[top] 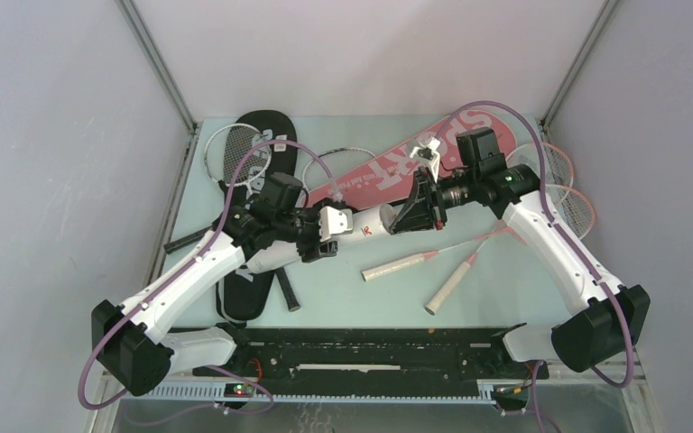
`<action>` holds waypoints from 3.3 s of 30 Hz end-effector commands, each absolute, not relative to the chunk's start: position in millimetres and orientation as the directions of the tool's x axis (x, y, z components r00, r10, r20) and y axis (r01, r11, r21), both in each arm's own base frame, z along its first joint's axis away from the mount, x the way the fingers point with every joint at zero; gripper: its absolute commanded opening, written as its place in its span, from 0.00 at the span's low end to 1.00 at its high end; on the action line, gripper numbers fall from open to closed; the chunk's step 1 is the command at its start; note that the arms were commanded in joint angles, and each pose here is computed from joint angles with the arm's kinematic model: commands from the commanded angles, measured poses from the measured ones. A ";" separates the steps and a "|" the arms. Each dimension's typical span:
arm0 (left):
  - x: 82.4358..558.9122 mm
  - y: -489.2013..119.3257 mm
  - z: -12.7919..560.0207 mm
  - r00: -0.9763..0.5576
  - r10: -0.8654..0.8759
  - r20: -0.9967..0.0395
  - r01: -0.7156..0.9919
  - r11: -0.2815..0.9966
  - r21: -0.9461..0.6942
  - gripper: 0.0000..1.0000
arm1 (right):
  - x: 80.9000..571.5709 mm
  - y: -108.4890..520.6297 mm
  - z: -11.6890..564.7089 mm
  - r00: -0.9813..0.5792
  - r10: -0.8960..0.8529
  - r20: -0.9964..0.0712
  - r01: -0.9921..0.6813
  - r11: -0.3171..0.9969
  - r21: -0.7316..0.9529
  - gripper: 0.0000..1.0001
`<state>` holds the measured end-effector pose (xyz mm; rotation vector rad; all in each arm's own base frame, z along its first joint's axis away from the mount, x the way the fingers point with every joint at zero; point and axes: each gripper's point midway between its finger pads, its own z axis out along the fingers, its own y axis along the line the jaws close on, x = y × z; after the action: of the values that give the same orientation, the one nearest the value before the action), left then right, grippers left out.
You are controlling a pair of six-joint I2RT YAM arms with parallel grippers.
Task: Pack up the badminton gear
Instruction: Close the lid on the shuttle tube.
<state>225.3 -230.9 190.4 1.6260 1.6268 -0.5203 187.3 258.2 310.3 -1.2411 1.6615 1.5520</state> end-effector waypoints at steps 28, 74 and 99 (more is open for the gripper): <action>204.8 -242.6 199.1 0.214 0.574 -0.790 0.971 -0.036 0.238 0.54 | 182.4 272.5 306.3 -0.394 -0.273 -0.878 -0.894 -0.109 0.435 0.00; 199.3 -262.0 227.5 0.053 0.404 -0.913 0.999 -0.027 0.045 0.50 | 188.9 268.4 308.8 -0.350 -0.228 -0.909 -0.928 -0.049 0.370 0.34; 218.9 -256.2 217.7 0.021 0.442 -0.897 0.997 0.058 0.052 0.49 | 184.1 269.4 302.3 -0.260 -0.281 -0.924 -0.963 0.000 0.271 0.38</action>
<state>209.0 -239.3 187.9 1.4969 1.7326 -0.8849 197.2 267.5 308.7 -1.2807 1.5708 1.2647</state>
